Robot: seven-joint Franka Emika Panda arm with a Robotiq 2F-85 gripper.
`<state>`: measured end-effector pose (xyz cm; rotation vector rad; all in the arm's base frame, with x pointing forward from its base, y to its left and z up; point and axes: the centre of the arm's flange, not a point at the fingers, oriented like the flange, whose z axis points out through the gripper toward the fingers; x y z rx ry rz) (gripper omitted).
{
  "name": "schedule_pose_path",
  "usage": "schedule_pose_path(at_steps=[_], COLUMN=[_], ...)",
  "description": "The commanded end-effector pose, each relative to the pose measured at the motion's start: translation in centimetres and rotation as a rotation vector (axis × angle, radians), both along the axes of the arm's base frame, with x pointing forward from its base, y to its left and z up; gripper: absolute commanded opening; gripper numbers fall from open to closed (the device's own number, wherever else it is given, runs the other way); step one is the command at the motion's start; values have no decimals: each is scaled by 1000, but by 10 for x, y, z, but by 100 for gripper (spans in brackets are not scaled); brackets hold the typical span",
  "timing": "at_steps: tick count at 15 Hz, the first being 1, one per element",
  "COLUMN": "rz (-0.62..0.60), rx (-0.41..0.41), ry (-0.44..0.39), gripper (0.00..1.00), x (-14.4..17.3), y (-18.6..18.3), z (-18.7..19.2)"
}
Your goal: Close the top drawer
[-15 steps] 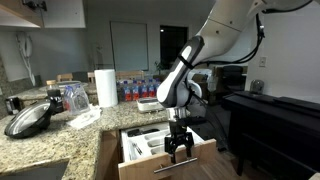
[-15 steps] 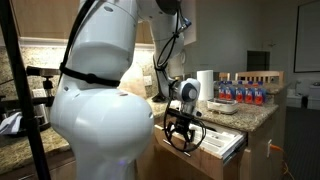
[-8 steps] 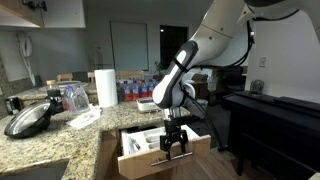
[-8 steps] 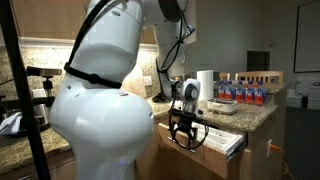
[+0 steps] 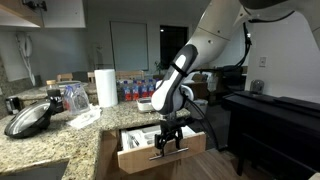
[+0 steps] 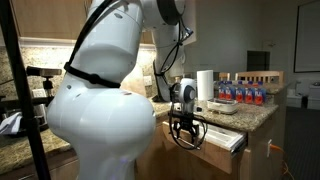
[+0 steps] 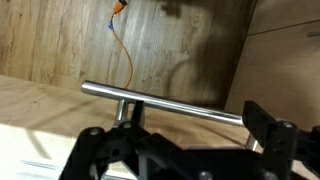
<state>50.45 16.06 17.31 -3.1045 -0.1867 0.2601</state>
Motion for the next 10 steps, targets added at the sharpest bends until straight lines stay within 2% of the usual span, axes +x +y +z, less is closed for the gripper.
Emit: schedule_pose_path(at_steps=[1,10], rz=[-63,-282], rx=[-28,-9], ry=[-101,-400], gripper=[100,100], x=[7,25], y=[4,6], z=[-6,-15])
